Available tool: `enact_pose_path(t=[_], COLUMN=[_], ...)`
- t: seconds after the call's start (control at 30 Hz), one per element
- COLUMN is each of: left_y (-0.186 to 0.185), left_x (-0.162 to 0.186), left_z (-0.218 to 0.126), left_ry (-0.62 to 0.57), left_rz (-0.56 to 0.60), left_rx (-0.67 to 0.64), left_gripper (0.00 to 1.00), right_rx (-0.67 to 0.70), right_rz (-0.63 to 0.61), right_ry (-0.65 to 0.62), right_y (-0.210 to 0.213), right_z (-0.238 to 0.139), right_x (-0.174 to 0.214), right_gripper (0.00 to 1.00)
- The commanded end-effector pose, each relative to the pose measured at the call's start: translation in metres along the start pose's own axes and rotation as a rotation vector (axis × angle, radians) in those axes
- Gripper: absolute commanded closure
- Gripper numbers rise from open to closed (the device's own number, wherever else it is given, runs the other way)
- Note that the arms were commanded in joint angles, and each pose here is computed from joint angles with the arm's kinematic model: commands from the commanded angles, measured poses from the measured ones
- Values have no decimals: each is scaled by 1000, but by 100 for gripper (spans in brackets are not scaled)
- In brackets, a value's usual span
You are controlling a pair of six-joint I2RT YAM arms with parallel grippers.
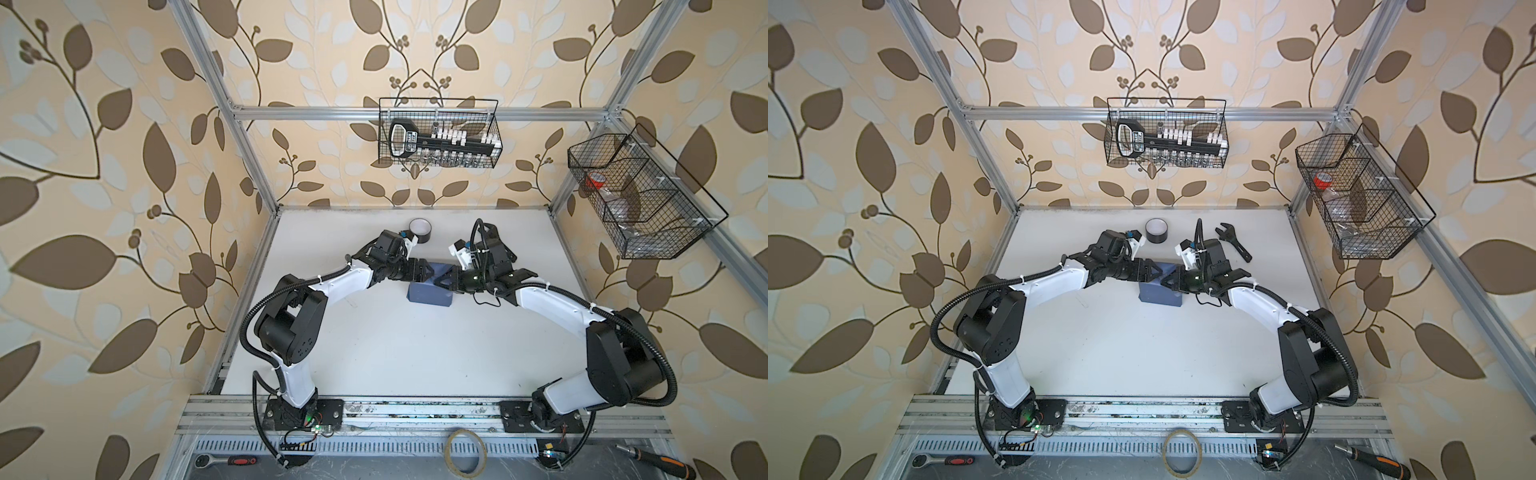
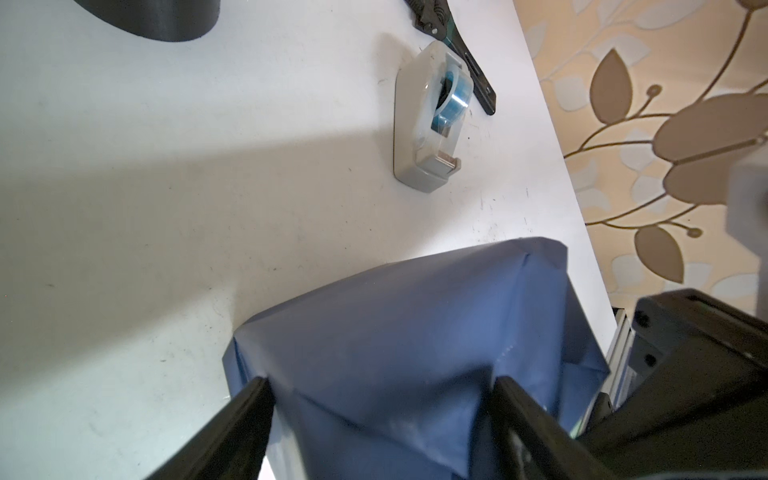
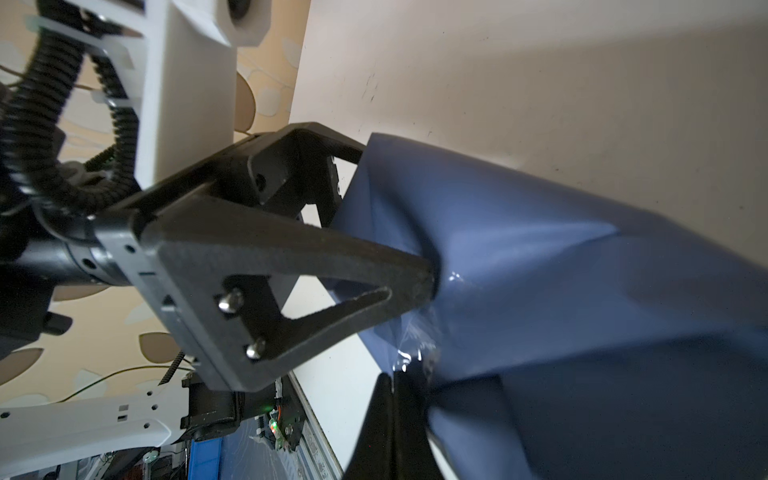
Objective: Wrap the gift box in paper
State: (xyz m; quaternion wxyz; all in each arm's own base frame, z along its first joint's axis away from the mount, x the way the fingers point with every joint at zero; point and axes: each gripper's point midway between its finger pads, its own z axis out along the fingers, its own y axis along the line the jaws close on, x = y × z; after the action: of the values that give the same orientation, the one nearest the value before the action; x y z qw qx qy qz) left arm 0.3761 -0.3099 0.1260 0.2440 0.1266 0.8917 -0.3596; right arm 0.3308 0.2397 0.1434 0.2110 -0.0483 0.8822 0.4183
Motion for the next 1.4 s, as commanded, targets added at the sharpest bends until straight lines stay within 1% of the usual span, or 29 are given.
enact_pose_path(t=[0.0, 0.33, 0.43, 0.57, 0.73, 0.87, 1.0, 1.1, 1.17, 1.23, 1.27, 1.3, 1.37], left_y=[28, 27, 26, 17, -3, -20, -35, -42, -45, -45, -43, -43, -42], left_x=[33, 32, 32, 23, -3, -29, -51, -57, -57, -56, -54, -53, -48], left_z=[8, 7, 7, 4, -4, -17, -34, -45, -51, -53, -54, -56, -59], left_ry=[108, 107, 104, 82, 20, -47, -106, -135, -146, -148, -146, -146, -147], left_rz=[-14, -14, -14, -26, -42, -35, -14, 4, 11, 10, 8, 6, 4], left_rx=[-116, -114, -112, -89, -41, -16, -2, 3, 10, 9, 7, 6, 5], left_gripper=[17, 17, 17, 16, 13, 9, 6, 5, 5, 5, 5, 4, 4], right_rx=[26, 46, 25, 17, 115, 251, 326, 362, 378, 378, 373, 371, 367], right_rz=[36, 32, 16, -8, -61, -115, -169, -232, -248, -244, -241, -239, -255], right_ry=[65, 72, 41, -20, -138, -218, -259, -281, -304, -327, -337, -345, -350], right_y=[-9, -14, -4, 5, -5, -22, -29, -28, -29, -30, -31, -32, -31], right_z=[2, 7, -5, -31, -64, -83, -88, -85, -84, -82, -80, -77, -72], right_x=[23, 18, 9, 0, -4, -8, -5, 0, 1, 1, 0, -1, -1], right_gripper=[99, 99, 99, 97, 93, 88, 79, 67, 59, 50, 40, 34, 27])
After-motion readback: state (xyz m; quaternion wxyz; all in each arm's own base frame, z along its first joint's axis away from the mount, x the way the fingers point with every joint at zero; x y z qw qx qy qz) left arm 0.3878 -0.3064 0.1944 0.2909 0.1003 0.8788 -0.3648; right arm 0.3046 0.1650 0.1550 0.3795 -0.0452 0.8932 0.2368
